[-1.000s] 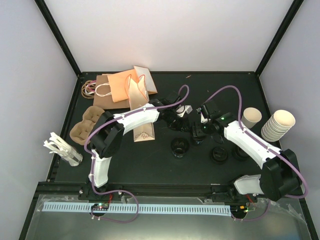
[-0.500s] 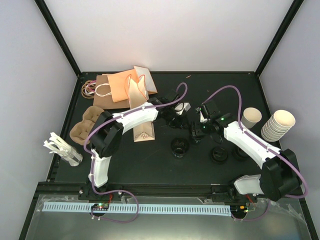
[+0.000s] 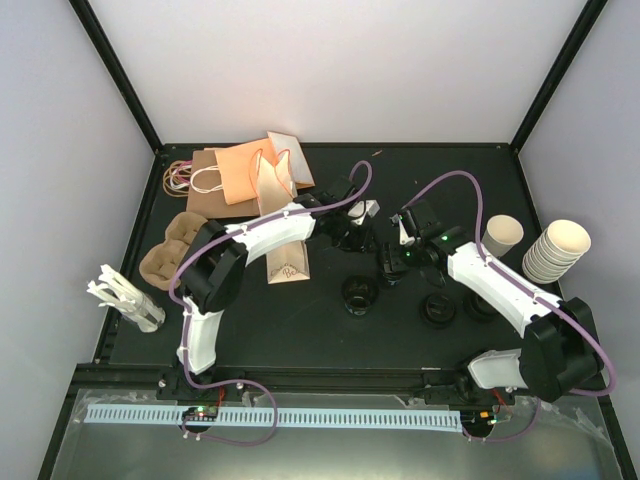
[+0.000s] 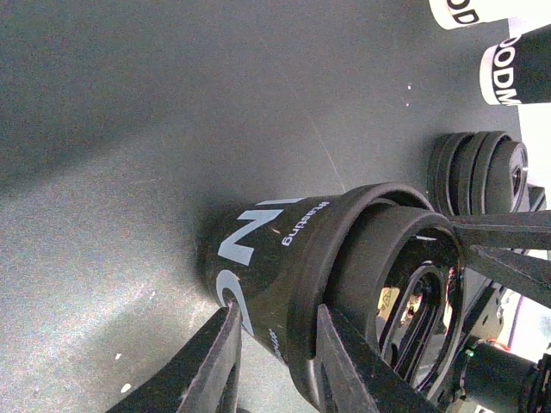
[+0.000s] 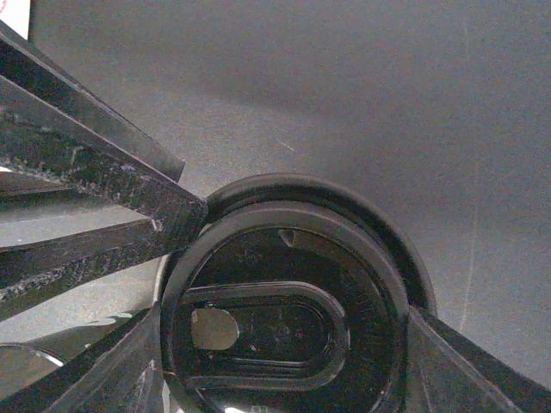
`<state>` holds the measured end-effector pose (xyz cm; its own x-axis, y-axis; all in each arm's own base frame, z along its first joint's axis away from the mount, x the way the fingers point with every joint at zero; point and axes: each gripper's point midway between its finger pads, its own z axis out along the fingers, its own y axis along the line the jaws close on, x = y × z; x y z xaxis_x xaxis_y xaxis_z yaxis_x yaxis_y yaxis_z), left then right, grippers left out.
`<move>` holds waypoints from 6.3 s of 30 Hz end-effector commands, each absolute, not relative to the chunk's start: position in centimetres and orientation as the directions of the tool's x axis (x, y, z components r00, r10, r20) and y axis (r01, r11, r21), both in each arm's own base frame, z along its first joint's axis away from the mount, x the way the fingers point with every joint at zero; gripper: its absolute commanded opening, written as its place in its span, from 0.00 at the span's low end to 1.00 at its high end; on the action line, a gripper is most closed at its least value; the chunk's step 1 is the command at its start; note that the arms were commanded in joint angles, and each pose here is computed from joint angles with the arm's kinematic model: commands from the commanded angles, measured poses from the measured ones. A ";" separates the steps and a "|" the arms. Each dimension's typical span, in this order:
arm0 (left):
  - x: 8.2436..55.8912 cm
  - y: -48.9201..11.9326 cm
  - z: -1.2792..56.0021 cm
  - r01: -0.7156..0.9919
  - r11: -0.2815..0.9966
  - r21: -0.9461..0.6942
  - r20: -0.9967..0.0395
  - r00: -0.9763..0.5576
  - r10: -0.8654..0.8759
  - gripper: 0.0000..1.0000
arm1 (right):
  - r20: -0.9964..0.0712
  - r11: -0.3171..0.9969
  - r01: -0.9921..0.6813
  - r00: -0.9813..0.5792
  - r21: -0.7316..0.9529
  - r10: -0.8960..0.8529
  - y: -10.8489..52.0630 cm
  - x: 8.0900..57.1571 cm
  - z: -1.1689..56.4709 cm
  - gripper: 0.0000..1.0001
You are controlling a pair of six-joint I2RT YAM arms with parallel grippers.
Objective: Pack the takeout coffee
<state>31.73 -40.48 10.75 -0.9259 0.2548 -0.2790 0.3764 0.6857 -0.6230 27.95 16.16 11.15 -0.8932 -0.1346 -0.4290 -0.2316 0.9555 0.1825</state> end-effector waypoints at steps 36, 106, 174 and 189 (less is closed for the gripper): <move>31.4 -40.4 10.0 0.386 0.683 -0.620 -0.295 -0.922 0.253 0.25 | -0.200 0.958 -0.222 -0.962 0.179 -0.185 16.5 23.3 6.9 0.59; 18.7 -27.1 39.4 0.685 0.523 -0.507 -0.785 -0.618 0.047 0.41 | -0.443 0.957 -0.255 -0.880 0.140 -0.170 18.2 29.7 13.7 0.71; 27.6 -11.0 37.4 0.071 0.964 -0.257 -0.732 -0.666 -0.146 0.84 | -0.736 0.932 -0.254 -0.677 0.259 0.021 17.0 29.2 26.6 1.00; 35.1 -12.9 30.4 -0.040 0.988 -0.151 -0.650 -0.749 -0.129 0.76 | -0.787 0.930 -0.267 -0.616 0.254 0.038 15.9 28.2 28.7 1.00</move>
